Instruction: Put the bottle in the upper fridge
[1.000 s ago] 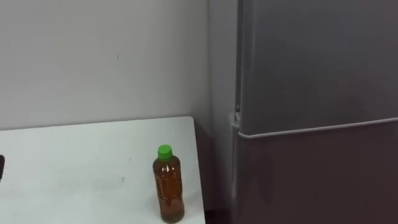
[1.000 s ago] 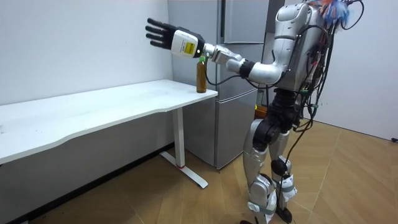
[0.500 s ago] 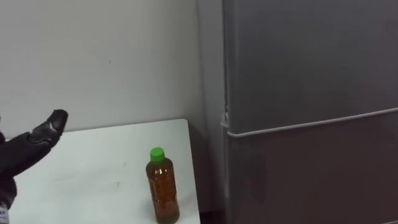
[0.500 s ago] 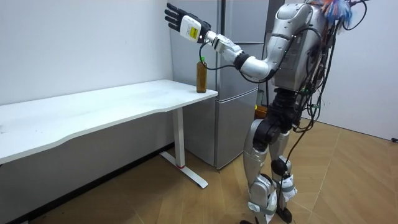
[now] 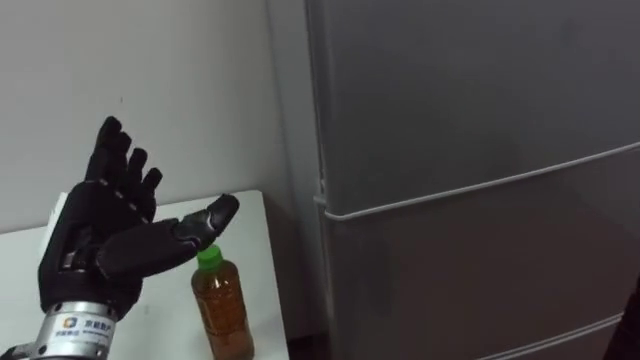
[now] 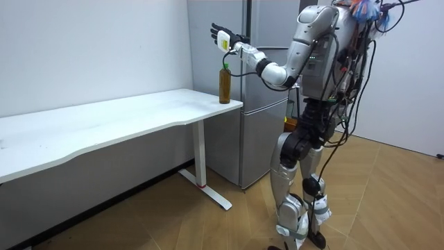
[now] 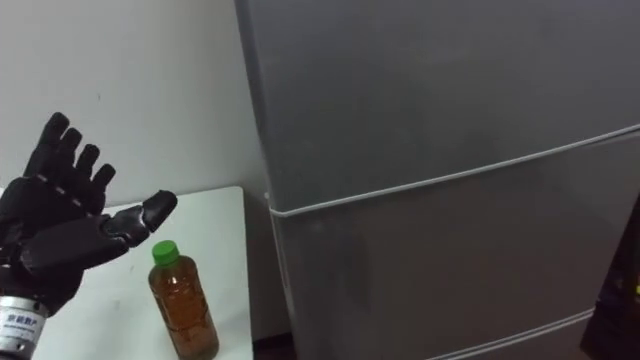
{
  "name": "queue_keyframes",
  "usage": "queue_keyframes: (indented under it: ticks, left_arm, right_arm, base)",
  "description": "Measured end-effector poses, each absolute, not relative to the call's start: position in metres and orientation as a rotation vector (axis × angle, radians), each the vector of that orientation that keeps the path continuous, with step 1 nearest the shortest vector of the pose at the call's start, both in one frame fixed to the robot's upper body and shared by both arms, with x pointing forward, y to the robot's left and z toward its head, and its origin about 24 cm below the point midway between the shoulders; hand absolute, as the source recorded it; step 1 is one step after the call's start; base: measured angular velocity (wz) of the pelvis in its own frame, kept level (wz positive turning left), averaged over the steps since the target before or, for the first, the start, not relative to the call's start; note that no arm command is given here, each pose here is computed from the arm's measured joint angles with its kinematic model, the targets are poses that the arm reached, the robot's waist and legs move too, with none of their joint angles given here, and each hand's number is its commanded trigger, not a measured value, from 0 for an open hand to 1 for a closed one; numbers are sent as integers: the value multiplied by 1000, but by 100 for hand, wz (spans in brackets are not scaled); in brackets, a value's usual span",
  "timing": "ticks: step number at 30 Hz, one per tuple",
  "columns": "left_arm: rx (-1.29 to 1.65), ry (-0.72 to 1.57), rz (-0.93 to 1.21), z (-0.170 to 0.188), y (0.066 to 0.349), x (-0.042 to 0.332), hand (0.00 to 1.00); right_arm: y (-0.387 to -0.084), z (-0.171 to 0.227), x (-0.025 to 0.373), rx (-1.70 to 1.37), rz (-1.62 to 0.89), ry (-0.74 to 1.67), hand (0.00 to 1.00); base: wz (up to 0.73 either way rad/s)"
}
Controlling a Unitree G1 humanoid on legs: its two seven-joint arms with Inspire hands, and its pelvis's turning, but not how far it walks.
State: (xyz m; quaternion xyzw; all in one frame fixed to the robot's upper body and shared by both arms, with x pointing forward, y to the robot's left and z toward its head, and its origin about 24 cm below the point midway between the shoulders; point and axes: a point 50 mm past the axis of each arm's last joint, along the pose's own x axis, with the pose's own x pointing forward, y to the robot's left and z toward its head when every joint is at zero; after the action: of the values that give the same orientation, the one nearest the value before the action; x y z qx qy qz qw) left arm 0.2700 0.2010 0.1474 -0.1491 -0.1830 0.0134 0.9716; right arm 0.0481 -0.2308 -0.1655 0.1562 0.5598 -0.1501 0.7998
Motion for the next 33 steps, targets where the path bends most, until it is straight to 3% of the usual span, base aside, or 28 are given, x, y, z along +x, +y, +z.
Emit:
queue_keyframes:
  ticks: [13,33]
  left_arm:
    - [-272,-416,-174,171,169,285,0]
    - [-238,-431,-352,186,144,291,0]
  right_arm:
    - [-232,-165,54,342,-299,1201,0]
    - [-234,-165,64,350,-299,1239,0]
  base:
    - [-2]
    - [0]
